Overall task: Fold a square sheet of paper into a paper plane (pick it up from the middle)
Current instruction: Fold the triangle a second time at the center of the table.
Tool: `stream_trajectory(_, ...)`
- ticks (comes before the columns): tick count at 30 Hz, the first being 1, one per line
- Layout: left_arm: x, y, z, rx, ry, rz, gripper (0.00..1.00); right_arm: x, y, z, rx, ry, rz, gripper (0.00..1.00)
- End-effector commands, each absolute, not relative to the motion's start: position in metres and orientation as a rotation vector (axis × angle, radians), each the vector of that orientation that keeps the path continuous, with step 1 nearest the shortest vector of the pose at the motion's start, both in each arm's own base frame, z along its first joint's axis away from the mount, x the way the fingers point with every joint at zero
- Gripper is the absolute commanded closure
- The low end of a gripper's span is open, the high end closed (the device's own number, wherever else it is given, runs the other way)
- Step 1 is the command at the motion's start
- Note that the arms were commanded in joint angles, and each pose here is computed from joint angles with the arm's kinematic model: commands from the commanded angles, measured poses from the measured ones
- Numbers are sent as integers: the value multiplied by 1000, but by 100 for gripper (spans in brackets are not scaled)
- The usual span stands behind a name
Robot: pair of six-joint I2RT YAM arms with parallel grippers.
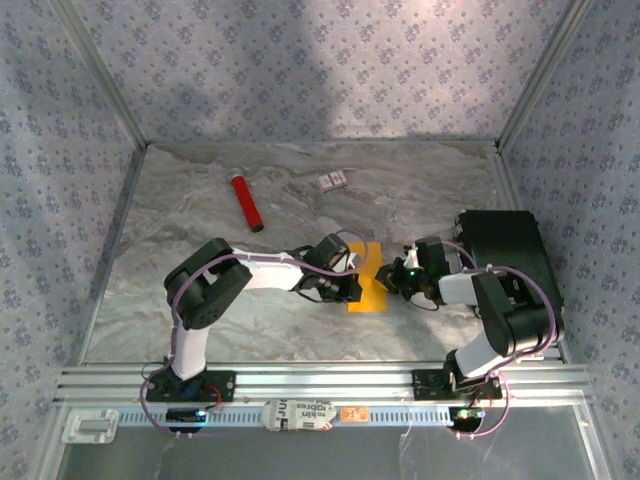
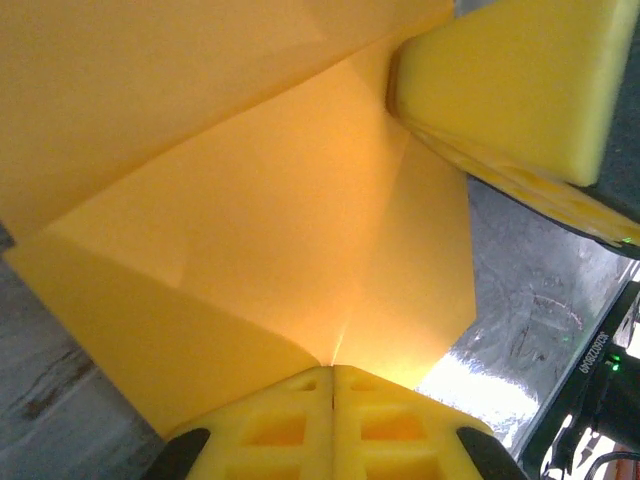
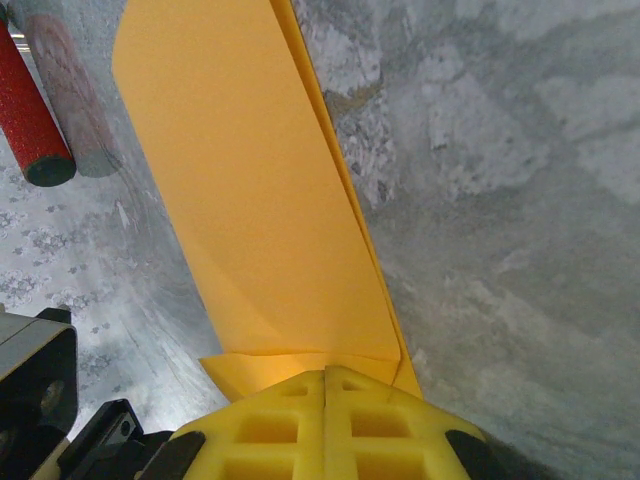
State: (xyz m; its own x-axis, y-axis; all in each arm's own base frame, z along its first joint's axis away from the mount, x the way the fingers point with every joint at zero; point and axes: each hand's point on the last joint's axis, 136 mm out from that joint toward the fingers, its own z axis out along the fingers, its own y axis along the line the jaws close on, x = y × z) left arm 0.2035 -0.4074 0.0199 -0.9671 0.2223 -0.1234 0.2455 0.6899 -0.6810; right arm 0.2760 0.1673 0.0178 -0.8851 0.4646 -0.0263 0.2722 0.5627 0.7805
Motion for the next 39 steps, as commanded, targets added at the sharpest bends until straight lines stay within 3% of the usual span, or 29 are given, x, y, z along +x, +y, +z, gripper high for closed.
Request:
stream_trajectory(1,190,-384,-12,392,2944,-1024,95,258,148,-11,723,2662,1064,100)
stream_trajectory(16,204,-416,59,470,2783,-1197,93,258,147,-10,727,2658,1062,100)
stream_trajectory(29,185,-390,2,416,2928,-1095,94,256,147,-10,726,2661,1062,100)
stream_trajectory(39,179,-372,-4,398,2941,-1026,94,259,147,-7,721,2651,1064,100)
